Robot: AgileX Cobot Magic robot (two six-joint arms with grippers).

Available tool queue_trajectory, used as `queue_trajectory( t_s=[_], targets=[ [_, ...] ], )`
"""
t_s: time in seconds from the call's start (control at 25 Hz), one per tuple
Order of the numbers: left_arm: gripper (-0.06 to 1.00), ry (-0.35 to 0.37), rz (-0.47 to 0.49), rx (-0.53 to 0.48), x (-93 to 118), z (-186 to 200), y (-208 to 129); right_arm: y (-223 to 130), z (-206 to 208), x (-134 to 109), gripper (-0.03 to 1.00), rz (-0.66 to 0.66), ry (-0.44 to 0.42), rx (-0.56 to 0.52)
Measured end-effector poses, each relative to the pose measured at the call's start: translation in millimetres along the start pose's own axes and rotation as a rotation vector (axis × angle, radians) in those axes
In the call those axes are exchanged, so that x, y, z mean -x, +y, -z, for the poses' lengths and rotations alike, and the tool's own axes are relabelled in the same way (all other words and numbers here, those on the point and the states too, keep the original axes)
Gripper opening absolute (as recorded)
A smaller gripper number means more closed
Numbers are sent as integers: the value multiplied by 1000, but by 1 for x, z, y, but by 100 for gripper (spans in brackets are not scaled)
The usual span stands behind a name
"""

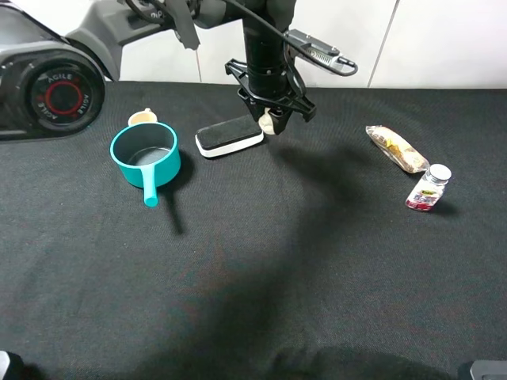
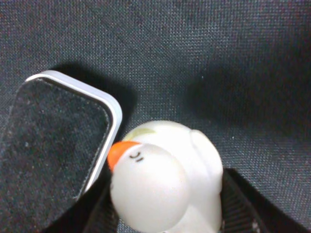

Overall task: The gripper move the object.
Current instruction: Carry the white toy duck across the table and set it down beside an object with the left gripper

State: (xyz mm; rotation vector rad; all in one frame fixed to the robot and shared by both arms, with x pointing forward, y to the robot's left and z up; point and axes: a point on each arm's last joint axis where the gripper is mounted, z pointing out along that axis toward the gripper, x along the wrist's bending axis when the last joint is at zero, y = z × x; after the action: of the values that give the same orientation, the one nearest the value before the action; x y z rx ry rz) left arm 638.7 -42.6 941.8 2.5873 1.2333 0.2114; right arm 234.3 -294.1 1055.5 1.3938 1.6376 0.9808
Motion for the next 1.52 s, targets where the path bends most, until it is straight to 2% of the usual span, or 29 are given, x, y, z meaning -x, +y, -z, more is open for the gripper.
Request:
queue_trajectory(
  t_s=[1.0,1.52],
  targets=[
    [50,2,-9,-113,1,-48,-15,0,0,0,69,0,0,0],
    [50,2,-13,-119,3,-51,-16,0,0,0,69,0,0,0]
  ],
)
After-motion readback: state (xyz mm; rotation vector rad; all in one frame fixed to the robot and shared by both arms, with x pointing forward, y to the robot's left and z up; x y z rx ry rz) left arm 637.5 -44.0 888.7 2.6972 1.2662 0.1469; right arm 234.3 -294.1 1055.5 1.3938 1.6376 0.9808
